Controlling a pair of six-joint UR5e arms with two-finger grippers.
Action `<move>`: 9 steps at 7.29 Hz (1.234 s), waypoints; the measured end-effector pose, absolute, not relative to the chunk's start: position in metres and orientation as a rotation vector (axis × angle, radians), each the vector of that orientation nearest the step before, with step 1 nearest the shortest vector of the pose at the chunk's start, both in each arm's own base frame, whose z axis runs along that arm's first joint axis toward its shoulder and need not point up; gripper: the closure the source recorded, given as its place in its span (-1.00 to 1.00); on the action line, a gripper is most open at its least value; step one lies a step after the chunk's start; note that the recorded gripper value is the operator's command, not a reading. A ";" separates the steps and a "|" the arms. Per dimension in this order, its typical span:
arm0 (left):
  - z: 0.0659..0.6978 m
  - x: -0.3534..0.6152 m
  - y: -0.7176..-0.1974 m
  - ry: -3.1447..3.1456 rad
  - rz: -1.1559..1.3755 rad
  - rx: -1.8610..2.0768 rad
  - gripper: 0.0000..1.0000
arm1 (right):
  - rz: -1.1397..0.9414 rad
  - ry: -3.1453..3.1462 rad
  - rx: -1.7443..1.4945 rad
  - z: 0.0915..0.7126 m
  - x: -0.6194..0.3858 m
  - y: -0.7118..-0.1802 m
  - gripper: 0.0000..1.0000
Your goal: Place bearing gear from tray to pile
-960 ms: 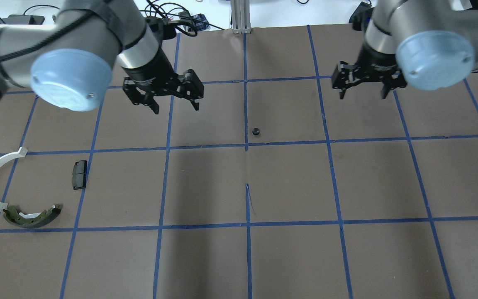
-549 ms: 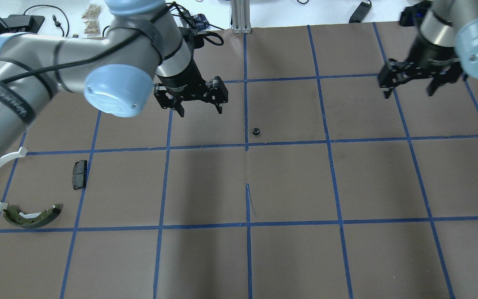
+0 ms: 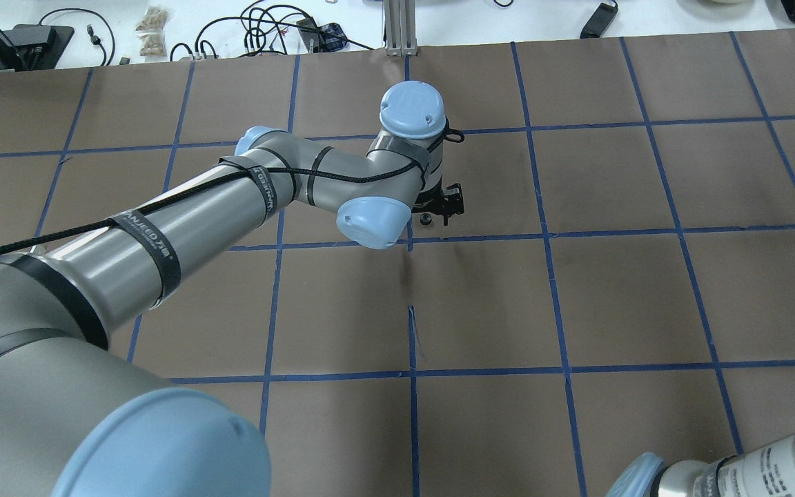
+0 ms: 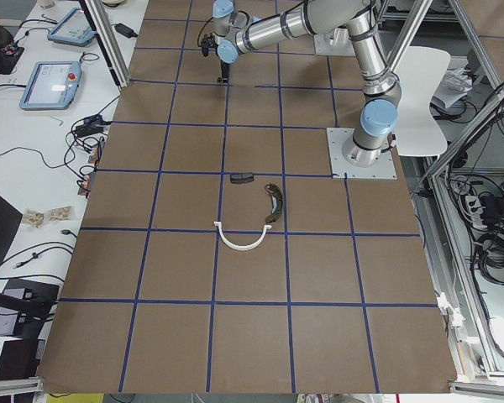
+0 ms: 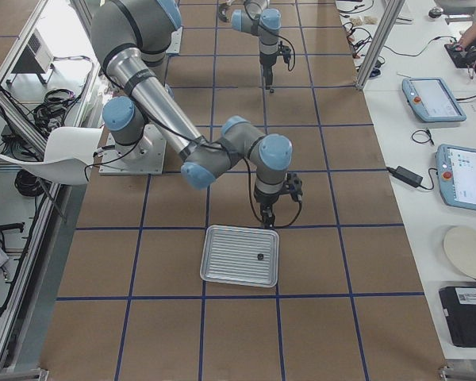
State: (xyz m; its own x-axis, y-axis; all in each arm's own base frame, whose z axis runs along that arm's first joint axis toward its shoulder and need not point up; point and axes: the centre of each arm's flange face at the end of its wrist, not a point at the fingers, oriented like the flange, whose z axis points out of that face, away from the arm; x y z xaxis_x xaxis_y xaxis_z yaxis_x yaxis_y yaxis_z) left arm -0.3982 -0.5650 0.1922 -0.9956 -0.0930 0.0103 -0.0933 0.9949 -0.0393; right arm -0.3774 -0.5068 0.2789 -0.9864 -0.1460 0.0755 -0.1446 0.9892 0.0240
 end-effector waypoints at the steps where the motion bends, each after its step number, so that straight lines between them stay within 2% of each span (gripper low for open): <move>1: 0.184 -0.406 -0.573 -3.129 0.071 0.172 -0.96 | -0.007 -3.059 0.260 0.246 -0.407 -0.502 -0.93; 2: 0.180 -0.410 -0.581 -3.137 0.092 0.179 -0.69 | 0.010 -3.060 0.291 0.220 -0.427 -0.497 -0.92; 3: 0.180 -0.411 -0.587 -3.161 0.122 0.178 -0.66 | 0.028 -3.069 0.300 0.204 -0.439 -0.493 -0.85; 5: 0.172 -0.408 -0.589 -3.189 0.128 0.173 -0.33 | 0.053 -3.082 0.296 0.192 -0.448 -0.489 -0.73; 6: 0.171 -0.410 -0.589 -3.172 0.109 0.171 -0.32 | 0.055 -3.086 0.295 0.189 -0.450 -0.490 -0.59; 7: 0.172 -0.413 -0.588 -3.147 0.088 0.169 -0.10 | 0.053 -3.091 0.295 0.185 -0.451 -0.491 -0.48; 8: 0.172 -0.414 -0.588 -3.135 0.076 0.166 0.44 | 0.053 -3.091 0.297 0.183 -0.452 -0.491 -0.36; 9: 0.172 -0.414 -0.588 -3.132 0.073 0.162 0.70 | 0.065 -3.082 0.302 0.182 -0.453 -0.492 -0.17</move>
State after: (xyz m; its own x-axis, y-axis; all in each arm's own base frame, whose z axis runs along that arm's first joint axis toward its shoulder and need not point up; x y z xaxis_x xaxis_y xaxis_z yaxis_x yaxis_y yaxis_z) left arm -0.4142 -0.5881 0.1724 -0.9946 -0.1033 0.0071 -0.1035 0.9936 -0.0460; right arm -0.4534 -0.4925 0.1824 -0.9800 -0.1933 0.0478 -0.1952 0.9801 -0.0375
